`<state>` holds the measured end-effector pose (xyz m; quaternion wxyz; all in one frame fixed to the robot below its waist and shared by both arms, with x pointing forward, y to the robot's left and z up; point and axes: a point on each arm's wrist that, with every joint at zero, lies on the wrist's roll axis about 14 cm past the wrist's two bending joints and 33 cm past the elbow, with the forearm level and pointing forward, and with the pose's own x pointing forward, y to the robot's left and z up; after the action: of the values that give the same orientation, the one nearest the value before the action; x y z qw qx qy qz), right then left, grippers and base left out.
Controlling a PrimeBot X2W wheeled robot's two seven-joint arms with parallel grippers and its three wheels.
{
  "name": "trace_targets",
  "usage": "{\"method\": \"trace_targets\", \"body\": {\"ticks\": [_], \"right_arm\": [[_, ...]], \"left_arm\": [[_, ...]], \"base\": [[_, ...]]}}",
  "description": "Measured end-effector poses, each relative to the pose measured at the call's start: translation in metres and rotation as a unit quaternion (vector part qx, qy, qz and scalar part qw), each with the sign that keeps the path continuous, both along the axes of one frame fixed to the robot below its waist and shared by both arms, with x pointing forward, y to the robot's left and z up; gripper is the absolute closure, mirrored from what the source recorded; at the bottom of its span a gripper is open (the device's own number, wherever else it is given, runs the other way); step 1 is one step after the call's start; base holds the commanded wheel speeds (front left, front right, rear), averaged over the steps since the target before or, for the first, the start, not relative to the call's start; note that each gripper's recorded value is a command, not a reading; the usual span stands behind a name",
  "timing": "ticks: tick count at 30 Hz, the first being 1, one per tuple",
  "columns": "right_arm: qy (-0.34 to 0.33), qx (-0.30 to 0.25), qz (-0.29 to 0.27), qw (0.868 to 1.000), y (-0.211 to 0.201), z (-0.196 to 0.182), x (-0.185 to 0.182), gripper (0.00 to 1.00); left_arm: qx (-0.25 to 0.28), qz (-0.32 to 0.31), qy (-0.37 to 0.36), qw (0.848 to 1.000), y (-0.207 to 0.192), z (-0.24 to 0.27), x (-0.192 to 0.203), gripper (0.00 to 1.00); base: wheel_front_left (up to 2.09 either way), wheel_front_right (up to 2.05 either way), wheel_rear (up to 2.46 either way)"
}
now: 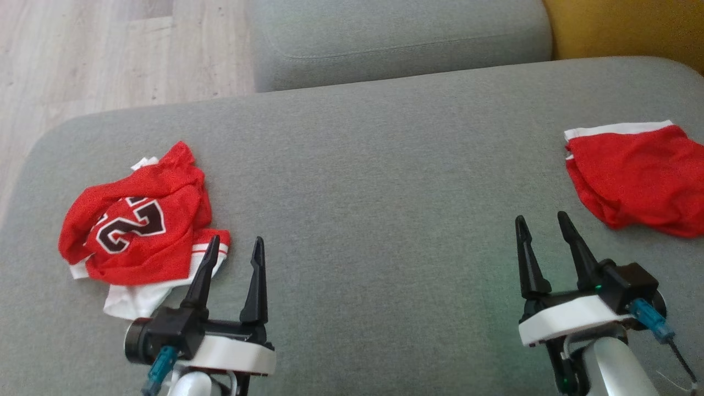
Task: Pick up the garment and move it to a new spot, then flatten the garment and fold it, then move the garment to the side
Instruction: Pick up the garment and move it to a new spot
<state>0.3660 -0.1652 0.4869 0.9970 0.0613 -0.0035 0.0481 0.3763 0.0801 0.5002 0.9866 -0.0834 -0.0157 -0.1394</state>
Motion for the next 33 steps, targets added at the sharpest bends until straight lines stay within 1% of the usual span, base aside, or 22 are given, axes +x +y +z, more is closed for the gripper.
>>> {"method": "trace_targets", "body": {"ticks": [4,7,13,19,26,30,33], "right_arm": [[-0.005,0.001,0.014,1.0,0.009,0.003,0.004,0.0],[-0.011,0.003,0.044,0.999,0.03,0.007,0.008,0.0],[0.004,0.012,0.097,0.995,0.066,-0.003,0.003,0.0],[0.006,0.018,0.159,0.987,0.107,-0.002,0.003,0.0],[0.006,0.023,0.222,0.975,0.15,0.001,0.001,0.0],[0.005,0.025,0.244,0.969,0.165,0.003,-0.001,0.0],[0.006,0.025,0.248,0.968,0.168,0.003,-0.002,0.0]], "left_arm": [[0.0,0.011,-0.001,1.0,0.007,0.001,-0.002,0.0],[0.0,0.029,-0.003,1.0,0.019,0.002,-0.006,0.0],[0.002,0.067,-0.005,0.998,0.045,0.003,-0.018,0.0],[0.005,0.115,0.001,0.993,0.075,-0.002,-0.039,0.0],[0.01,0.163,0.005,0.987,0.104,-0.007,-0.066,0.0],[0.01,0.181,0.007,0.983,0.113,-0.009,-0.076,0.0],[0.01,0.184,0.008,0.983,0.116,-0.01,-0.078,0.0]], "base": [[0.0,0.0,0.0],[0.0,0.0,0.0],[0.0,0.0,0.0],[0.0,0.0,0.0],[0.0,0.0,0.0],[0.0,0.0,0.0],[0.0,0.0,0.0]]}}
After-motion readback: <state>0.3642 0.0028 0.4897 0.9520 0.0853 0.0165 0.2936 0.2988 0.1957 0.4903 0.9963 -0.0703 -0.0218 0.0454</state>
